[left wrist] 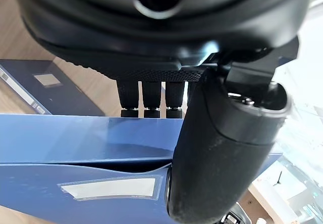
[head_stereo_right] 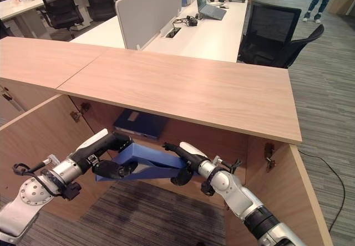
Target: Put the empty folder in the office cabinet
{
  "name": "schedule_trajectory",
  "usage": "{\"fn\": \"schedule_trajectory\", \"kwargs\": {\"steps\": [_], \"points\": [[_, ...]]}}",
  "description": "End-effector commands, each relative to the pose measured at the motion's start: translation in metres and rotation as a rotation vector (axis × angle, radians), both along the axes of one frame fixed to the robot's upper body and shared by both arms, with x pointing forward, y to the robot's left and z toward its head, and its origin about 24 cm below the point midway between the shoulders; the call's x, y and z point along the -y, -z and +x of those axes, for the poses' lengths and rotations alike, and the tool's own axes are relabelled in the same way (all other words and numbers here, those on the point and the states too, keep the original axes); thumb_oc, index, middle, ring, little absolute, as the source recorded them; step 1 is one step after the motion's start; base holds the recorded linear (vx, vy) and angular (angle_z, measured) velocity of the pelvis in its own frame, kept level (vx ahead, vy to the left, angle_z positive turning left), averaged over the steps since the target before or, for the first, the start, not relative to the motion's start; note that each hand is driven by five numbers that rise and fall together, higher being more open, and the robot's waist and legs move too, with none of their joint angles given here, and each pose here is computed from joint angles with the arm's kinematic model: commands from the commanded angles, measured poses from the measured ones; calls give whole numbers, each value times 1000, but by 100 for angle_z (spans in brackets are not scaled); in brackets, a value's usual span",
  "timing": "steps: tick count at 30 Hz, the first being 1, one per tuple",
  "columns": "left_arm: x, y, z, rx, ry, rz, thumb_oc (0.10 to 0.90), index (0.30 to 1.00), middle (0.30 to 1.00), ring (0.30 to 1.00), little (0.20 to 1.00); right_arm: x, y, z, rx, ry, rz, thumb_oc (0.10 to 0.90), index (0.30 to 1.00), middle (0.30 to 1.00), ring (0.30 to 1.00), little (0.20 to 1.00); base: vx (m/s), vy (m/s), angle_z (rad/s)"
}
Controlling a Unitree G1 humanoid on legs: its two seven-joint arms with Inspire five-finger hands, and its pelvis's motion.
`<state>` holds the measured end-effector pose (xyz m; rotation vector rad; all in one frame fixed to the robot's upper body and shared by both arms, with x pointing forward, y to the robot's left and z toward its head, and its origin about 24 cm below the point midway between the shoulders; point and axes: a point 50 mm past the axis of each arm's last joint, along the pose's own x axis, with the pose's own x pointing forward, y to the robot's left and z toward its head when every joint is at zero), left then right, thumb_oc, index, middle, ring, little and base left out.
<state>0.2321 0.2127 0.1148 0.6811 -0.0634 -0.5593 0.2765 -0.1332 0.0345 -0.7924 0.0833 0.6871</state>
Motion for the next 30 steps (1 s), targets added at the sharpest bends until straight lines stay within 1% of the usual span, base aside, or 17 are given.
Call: {"fn": "schedule_trajectory", "kwargs": {"steps": [1,4,5,6,7,10,11,13,16,17,21,23,24,25,26,27,30], "points": [[59,-68,-3,275,345,-310,400,300,300,300,300,-65,-54,10,162,-248,215,400,300,300,300,300,0,0,0],[60,-68,-1,279,337,-342,400,300,300,300,300,-61,-37,6,80,-200,260,400,300,300,300,300,0,0,0],[60,-68,-1,276,336,-353,400,300,300,300,300,-59,-29,4,40,-164,299,400,300,300,300,300,0,0,0],[60,-66,-1,269,326,-369,400,300,300,300,300,-56,-19,-3,-17,-106,383,400,300,300,300,300,0,0,0],[60,-66,-1,267,326,-369,400,300,300,300,300,-56,-18,-4,-19,-105,384,400,300,300,300,300,0,0,0],[61,-57,0,213,298,-449,400,300,300,300,300,-51,14,-14,-213,117,642,400,300,300,300,300,0,0,0],[61,-56,-1,210,298,-448,400,300,300,300,300,-51,14,-14,-215,118,645,400,300,300,300,300,0,0,0],[63,-48,-3,150,280,-504,400,300,300,300,300,-59,47,-37,-451,258,847,400,300,300,300,300,-2,2,-2],[67,-34,-3,76,256,-524,400,300,300,300,300,-72,74,-63,-699,386,1025,400,300,300,300,300,-7,-7,-3],[67,-34,-3,75,256,-524,400,300,300,300,300,-72,74,-63,-700,387,1026,400,300,300,300,300,-8,-12,-6],[76,-18,-1,-36,258,-576,400,300,300,300,300,-76,88,-74,-841,524,1179,400,300,300,300,300,-1,-2,-1],[79,-10,-1,-81,259,-586,400,300,300,300,300,-76,91,-77,-873,544,1199,400,300,300,300,300,0,0,0],[79,-6,0,-106,246,-596,508,462,462,462,462,-75,93,-80,-889,564,1203,400,300,300,300,300,0,0,0],[79,-1,0,-134,234,-610,718,778,778,778,778,-72,96,-81,-895,585,1204,400,300,300,300,300,0,0,0],[78,13,0,-209,202,-637,800,900,900,900,900,-67,99,-84,-913,618,1213,400,300,300,300,300,0,0,0],[79,13,0,-210,202,-638,800,900,900,900,900,-67,99,-84,-913,618,1213,400,300,300,300,300,0,0,0],[69,41,-3,-334,94,-692,800,900,900,900,900,-55,104,-85,-913,689,1233,400,300,300,300,300,0,0,0]]}}
